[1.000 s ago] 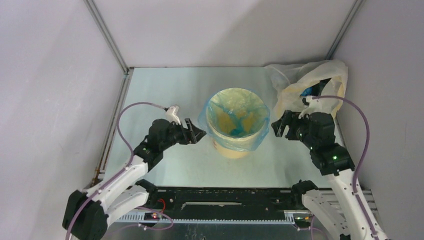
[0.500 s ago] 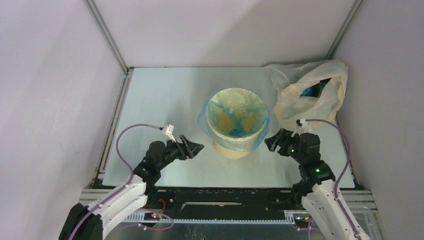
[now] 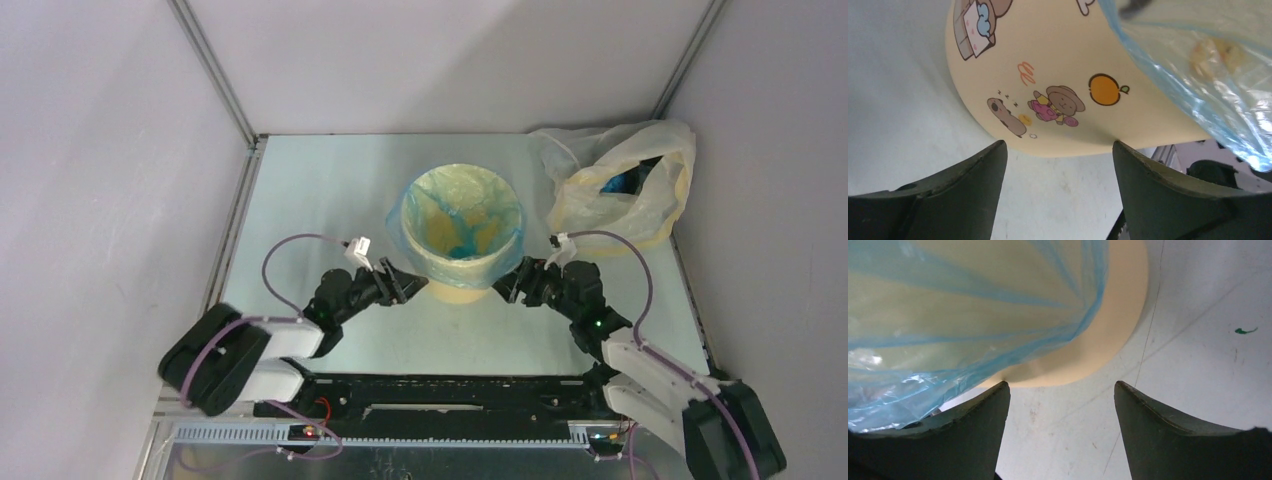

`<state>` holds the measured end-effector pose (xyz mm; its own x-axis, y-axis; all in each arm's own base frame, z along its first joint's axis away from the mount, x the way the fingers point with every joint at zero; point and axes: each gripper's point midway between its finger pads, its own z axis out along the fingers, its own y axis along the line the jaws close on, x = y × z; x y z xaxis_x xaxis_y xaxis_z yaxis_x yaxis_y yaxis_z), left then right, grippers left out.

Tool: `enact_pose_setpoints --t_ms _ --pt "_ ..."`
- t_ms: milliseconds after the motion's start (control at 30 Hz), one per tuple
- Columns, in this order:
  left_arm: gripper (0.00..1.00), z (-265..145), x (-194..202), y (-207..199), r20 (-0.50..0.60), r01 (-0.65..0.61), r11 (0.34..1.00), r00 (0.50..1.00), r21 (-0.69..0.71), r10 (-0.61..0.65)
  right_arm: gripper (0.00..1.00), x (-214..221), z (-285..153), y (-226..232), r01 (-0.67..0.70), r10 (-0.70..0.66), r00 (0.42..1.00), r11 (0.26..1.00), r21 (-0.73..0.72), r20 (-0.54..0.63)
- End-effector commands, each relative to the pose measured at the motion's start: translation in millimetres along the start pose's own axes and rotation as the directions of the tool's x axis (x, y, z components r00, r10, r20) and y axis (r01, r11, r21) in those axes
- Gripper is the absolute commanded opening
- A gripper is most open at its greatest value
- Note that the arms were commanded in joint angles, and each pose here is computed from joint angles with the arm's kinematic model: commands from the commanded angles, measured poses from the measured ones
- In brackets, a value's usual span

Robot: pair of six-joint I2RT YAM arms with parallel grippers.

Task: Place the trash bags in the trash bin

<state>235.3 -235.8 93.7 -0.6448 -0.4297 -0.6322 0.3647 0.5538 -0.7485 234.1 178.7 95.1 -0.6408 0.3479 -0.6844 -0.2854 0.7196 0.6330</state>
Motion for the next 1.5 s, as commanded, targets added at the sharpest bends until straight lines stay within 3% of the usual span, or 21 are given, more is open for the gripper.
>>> enact_pose_setpoints --t_ms 0,100,233,367,467,700,1133,1300,1467 --pt "0.83 23.4 -55.5 -26.2 0.131 0.005 0.987 0.991 0.159 -0.026 0.79 -45.8 21.0 27.1 0.032 -0.020 0.989 0.996 -0.081 0.143" --pt "0.80 32.9 -81.1 -22.8 0.168 0.042 0.973 0.982 0.227 -0.081 0.79 -63.2 37.0 32.8 0.057 -0.040 0.986 0.994 -0.095 0.163" --pt "0.79 55.1 -98.0 -6.9 0.135 0.122 0.963 0.978 0.242 -0.158 0.80 -90.7 59.2 32.4 0.050 -0.020 0.982 0.986 -0.158 0.187" --pt "0.79 61.9 -113.9 0.3 0.166 0.120 0.966 0.973 0.230 -0.160 0.79 -116.1 74.4 29.2 0.052 -0.006 0.973 0.980 -0.194 0.229" --pt "0.79 62.0 -124.9 5.0 0.182 0.127 0.966 0.969 0.223 -0.170 0.79 -120.5 82.0 24.2 0.034 0.000 0.981 0.985 -0.171 0.195" --pt "0.80 34.4 -134.7 12.1 0.231 0.100 0.976 0.962 0.196 -0.145 0.81 -127.4 56.2 6.7 0.022 -0.012 0.983 0.998 -0.053 0.186" --pt "0.82 -19.5 -123.9 16.1 0.275 0.071 0.990 0.956 0.124 -0.103 0.86 -128.2 -25.7 -36.7 -0.001 -0.044 0.959 0.987 0.162 0.279" --pt "0.85 -34.2 -130.1 33.6 0.289 0.020 1.000 0.957 -0.018 -0.014 0.92 -138.3 -55.6 -59.3 -0.017 -0.111 0.925 0.943 0.333 0.363" --pt "0.90 -66.3 -147.0 81.6 0.302 -0.043 0.928 0.939 -0.369 0.163 0.94 -148.1 -80.9 -96.8 -0.061 -0.220 0.855 0.857 0.512 0.470"
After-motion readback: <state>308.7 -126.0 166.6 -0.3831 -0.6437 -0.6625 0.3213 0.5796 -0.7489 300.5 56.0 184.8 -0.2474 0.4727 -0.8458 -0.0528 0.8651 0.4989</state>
